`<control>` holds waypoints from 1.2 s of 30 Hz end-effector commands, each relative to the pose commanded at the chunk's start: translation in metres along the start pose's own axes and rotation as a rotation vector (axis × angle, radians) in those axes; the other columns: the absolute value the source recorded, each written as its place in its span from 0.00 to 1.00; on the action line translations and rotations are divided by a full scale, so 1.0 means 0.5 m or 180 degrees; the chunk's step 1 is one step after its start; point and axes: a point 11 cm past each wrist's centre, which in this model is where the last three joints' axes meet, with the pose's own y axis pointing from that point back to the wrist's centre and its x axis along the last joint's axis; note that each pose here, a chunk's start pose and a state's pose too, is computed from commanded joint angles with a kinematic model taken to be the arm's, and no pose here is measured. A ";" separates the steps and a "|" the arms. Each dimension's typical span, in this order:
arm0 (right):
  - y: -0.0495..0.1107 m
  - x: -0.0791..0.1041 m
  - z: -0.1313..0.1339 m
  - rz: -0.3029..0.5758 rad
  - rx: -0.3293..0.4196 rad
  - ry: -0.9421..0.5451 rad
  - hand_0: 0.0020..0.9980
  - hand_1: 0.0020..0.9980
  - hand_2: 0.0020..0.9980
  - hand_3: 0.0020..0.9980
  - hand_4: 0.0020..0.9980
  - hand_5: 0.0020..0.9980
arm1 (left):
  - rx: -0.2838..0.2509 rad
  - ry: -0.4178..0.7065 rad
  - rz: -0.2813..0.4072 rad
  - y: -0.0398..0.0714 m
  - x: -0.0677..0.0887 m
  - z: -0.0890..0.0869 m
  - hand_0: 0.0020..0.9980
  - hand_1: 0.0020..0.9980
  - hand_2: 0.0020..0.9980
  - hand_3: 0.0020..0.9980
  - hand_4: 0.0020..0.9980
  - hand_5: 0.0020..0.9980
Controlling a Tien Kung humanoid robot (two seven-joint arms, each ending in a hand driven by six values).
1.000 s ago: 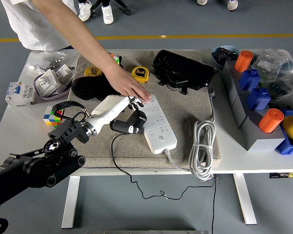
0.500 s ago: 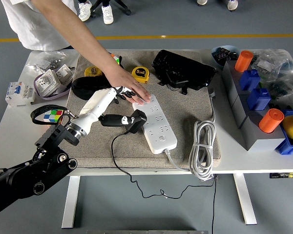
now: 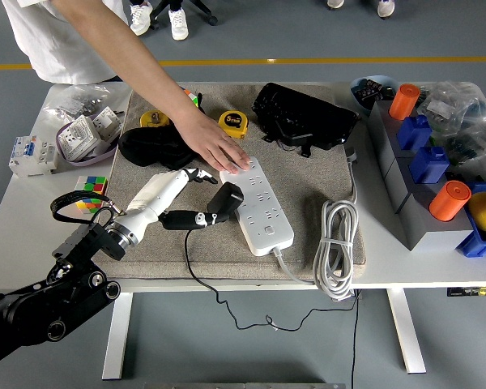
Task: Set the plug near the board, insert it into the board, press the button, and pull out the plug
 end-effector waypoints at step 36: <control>0.000 0.001 -0.001 0.0017 0.0034 -0.0004 0.65 0.67 0.64 0.56 1.00 0.55 | -0.0086 -0.0039 -0.0237 -0.018 -0.034 0.033 0.69 0.75 0.76 0.71 0.95 0.68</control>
